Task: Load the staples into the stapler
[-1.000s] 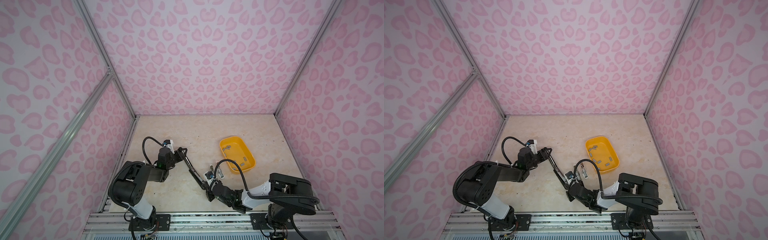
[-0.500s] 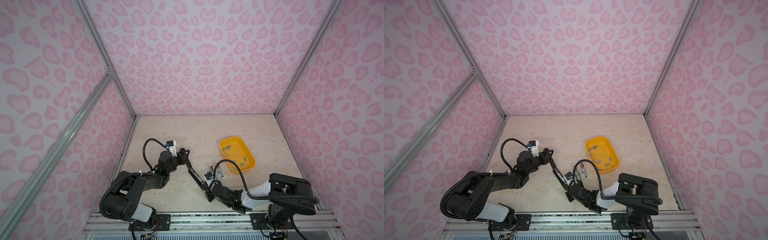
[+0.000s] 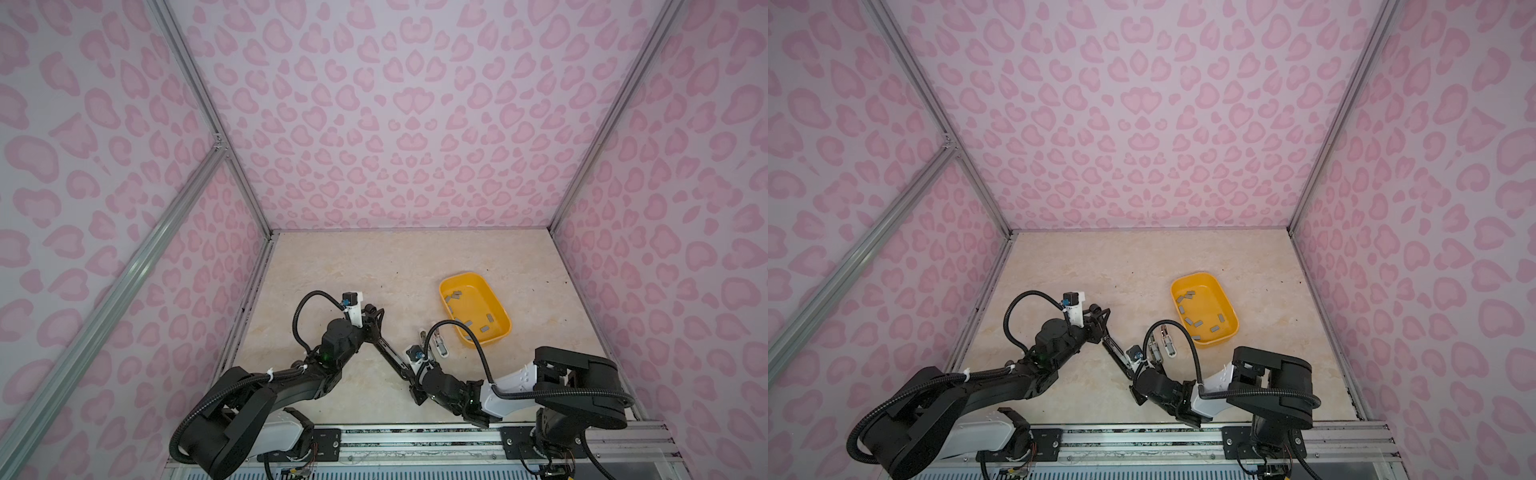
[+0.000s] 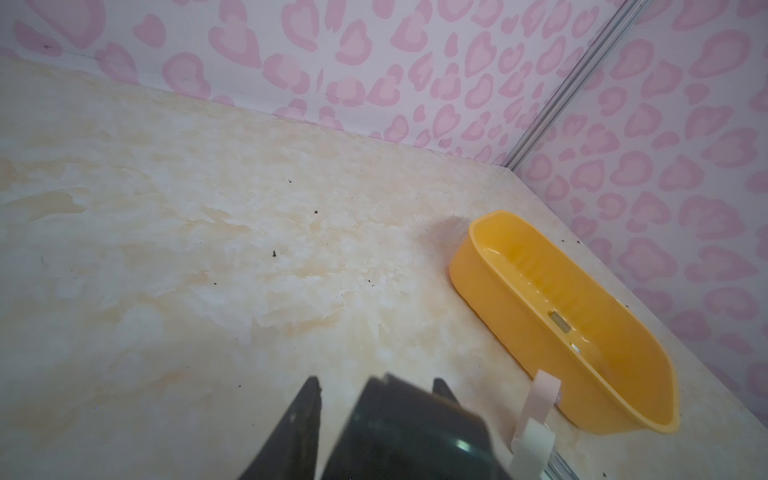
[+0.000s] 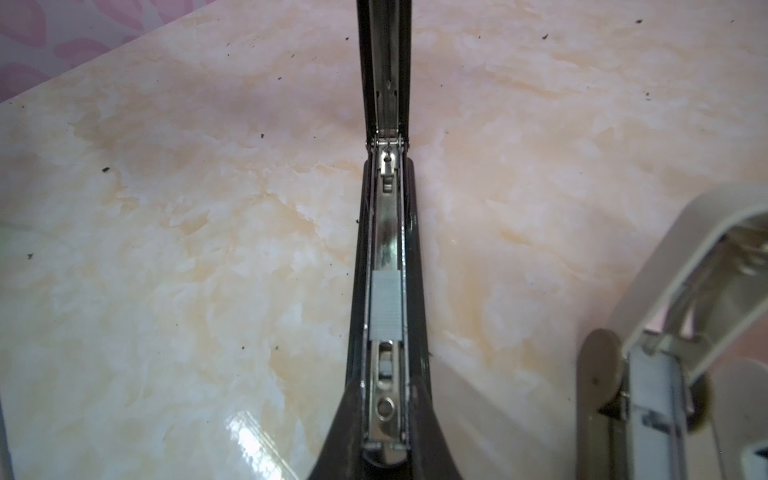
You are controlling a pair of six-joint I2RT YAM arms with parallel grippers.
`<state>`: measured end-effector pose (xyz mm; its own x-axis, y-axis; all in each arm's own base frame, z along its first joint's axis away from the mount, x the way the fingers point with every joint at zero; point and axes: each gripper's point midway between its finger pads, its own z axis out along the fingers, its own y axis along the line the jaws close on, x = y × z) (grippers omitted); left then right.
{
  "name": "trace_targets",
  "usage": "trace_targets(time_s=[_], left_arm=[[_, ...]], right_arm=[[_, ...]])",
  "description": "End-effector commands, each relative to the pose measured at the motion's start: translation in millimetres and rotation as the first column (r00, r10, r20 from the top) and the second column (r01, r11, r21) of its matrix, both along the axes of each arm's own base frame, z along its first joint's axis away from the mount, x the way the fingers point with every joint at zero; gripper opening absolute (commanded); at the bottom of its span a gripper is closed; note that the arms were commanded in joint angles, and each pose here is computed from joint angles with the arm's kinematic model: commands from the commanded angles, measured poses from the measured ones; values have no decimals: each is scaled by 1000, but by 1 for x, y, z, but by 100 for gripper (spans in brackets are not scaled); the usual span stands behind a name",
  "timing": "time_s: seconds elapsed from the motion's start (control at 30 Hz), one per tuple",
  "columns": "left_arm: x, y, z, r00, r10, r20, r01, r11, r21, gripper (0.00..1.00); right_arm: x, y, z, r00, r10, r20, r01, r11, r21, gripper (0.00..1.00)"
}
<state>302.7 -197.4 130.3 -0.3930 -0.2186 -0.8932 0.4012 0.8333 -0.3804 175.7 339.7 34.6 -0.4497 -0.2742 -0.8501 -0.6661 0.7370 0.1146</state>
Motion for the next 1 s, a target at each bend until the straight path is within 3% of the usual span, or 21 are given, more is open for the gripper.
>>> trace_targets(time_s=[0.0,0.27,0.8,0.97], left_arm=[[-11,-12,14,997,-54,56,55,998,-19,43],[-37,-28,11,986,-142,90,140,990,33,47],[-57,-37,6,973,-206,105,200,978,65,56],[-63,-40,4,967,-230,111,223,972,76,69]], right_arm=[[2,5,9,1000,-7,14,6,999,53,5],[2,7,8,1000,-5,11,4,998,68,5],[0,9,8,1000,1,10,-1,997,81,4],[0,11,6,1000,4,7,-5,997,81,5]])
